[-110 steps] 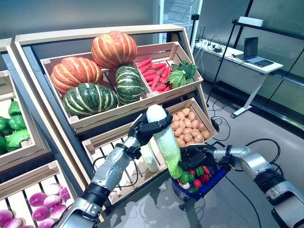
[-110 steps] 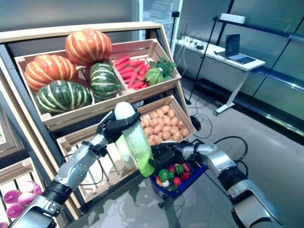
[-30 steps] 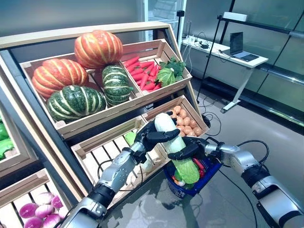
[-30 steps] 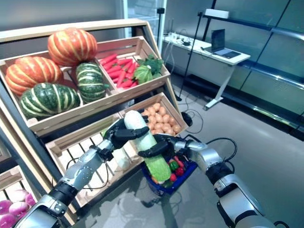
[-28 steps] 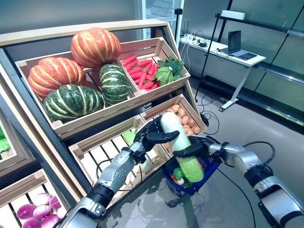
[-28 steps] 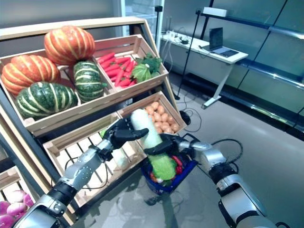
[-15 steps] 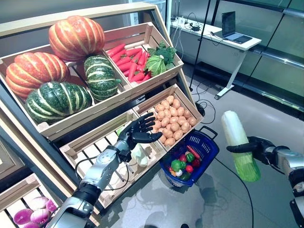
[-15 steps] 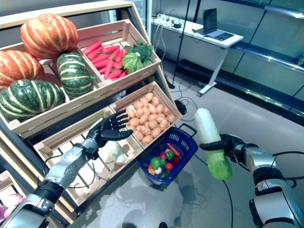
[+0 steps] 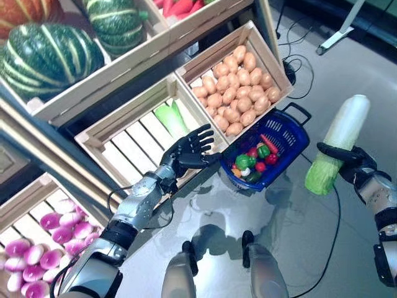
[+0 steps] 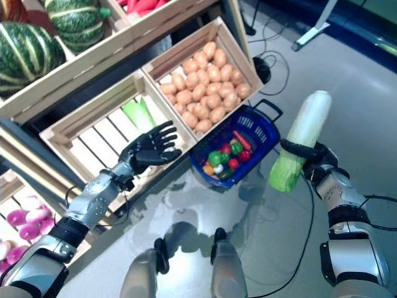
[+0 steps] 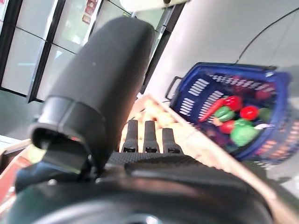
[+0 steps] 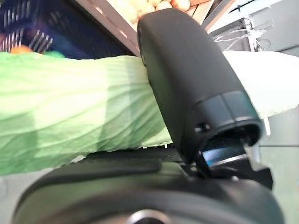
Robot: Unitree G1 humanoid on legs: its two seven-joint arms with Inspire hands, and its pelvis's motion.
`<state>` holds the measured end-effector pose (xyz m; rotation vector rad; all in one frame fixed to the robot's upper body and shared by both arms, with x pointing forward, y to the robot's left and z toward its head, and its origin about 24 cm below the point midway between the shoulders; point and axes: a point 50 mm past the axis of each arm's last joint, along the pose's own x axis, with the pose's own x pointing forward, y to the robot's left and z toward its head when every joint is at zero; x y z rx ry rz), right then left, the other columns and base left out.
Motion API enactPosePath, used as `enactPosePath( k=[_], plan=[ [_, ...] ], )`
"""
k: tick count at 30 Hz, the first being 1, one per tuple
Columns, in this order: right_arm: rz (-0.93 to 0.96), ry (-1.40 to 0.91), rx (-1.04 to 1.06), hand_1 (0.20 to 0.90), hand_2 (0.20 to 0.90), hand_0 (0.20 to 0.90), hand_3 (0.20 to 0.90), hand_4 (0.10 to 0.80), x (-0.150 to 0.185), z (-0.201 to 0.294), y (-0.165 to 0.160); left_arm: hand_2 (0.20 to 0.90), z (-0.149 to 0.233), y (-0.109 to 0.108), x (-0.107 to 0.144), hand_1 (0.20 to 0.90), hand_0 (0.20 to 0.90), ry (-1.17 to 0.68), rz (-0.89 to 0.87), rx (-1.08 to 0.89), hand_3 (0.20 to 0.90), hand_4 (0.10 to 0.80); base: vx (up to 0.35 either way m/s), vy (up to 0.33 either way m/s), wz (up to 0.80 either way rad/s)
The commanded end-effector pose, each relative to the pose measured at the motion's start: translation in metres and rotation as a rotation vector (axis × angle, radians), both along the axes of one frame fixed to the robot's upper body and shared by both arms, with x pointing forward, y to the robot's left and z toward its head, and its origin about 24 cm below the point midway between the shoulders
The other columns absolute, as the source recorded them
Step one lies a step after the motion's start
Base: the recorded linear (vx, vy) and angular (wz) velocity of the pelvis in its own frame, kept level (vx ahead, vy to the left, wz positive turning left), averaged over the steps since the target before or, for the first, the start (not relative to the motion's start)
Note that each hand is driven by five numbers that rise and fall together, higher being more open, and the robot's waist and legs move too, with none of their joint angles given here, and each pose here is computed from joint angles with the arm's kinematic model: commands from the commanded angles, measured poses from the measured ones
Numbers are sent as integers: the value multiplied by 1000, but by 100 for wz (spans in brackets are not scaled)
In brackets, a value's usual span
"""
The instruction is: Put vegetables into the basket
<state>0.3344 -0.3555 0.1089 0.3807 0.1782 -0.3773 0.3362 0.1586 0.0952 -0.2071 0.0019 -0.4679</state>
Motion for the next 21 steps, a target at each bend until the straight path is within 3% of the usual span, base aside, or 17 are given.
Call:
enactPosePath(
  k=[1, 11, 21],
  plan=[
    [-128, -366, 103, 300, 300, 300, 300, 400, 17, 69, -9, 900, 61, -17, -1, 900, 900, -270, -74, -170, 900, 800, -144, 85, 17],
    [-123, -523, 90, 300, 300, 300, 300, 400, 26, 139, -7, 900, 100, -22, -5, 900, 900, -376, -98, -204, 900, 800, -78, 12, 13],
    [-21, -507, 45, 300, 300, 300, 300, 400, 39, 168, 12, 900, 139, -28, -9, 900, 900, -523, -136, -193, 900, 800, -77, -40, 9]
  ],
)
